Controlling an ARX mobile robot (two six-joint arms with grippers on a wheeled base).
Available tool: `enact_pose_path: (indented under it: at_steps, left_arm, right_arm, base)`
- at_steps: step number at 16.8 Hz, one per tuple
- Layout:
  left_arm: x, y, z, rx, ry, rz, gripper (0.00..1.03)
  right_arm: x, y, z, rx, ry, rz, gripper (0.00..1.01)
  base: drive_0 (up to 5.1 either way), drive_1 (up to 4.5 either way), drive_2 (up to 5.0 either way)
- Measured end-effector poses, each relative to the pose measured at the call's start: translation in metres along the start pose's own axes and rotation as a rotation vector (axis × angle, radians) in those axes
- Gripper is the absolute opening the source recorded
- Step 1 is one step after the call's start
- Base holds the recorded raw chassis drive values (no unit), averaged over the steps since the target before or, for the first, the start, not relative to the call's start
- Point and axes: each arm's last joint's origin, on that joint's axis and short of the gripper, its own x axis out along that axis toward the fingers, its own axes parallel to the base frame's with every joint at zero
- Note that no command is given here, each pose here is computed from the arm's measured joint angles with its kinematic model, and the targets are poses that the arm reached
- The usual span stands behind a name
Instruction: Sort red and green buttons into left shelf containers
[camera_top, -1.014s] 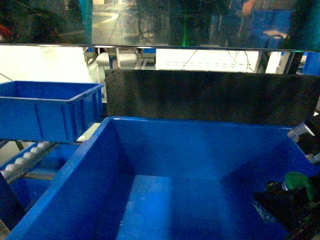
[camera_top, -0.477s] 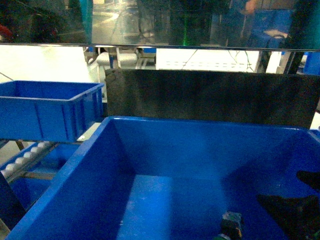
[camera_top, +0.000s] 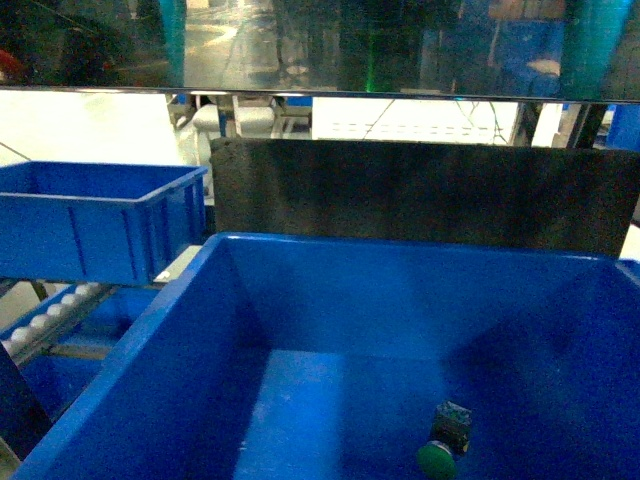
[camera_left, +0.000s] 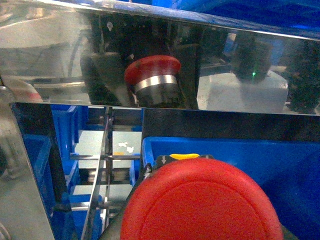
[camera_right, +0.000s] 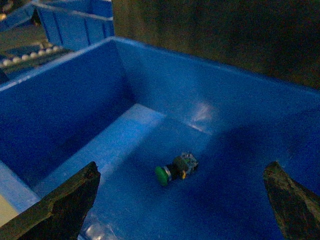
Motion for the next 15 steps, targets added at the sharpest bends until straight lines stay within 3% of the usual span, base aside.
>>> enact_pose_path:
  at_steps: [1,4,5,6,8,12,15]
  left_arm:
    - [0.000,0.000,0.000,0.000,0.000,0.000,0.24]
    - [0.000,0.000,0.000,0.000,0.000,0.000,0.24]
    - [0.000,0.000,0.000,0.000,0.000,0.000,0.24]
    - [0.000,0.000,0.000,0.000,0.000,0.000,0.24]
    - [0.000,0.000,0.000,0.000,0.000,0.000,0.24]
    - [0.000,0.000,0.000,0.000,0.000,0.000,0.24]
    - [0.001,-0.004,-0.005,0.001,0.044,-0.035,0.24]
  right_arm:
    - [-0.016,0.003,0.005,0.013,-0.042,-0.020,0.98]
    - [-0.065,0.016,0.005,0.095,-0.153,-0.065,0.98]
    - [-0.080,0.022,0.006,0.083,-0.212,-0.071,0.98]
    - [-0.086,0.025,0.010,0.049,-0.256,-0.057,0.98]
    - [-0.084,0.025,0.004,0.073,-0.228,-0.039,0.98]
    - [-0.083,0.024,0.001,0.055,-0.221,-0.041,0.98]
    - [-0.083,0.024,0.001,0.055,-0.221,-0.041,0.98]
  base:
    - [0.0,0.00,0.0]
    - [0.0,0.00,0.0]
    - [0.0,0.00,0.0]
    - [0.0,0.00,0.0]
    - [0.0,0.00,0.0]
    - [0.0,0.00,0.0]
    - [0.0,0.00,0.0]
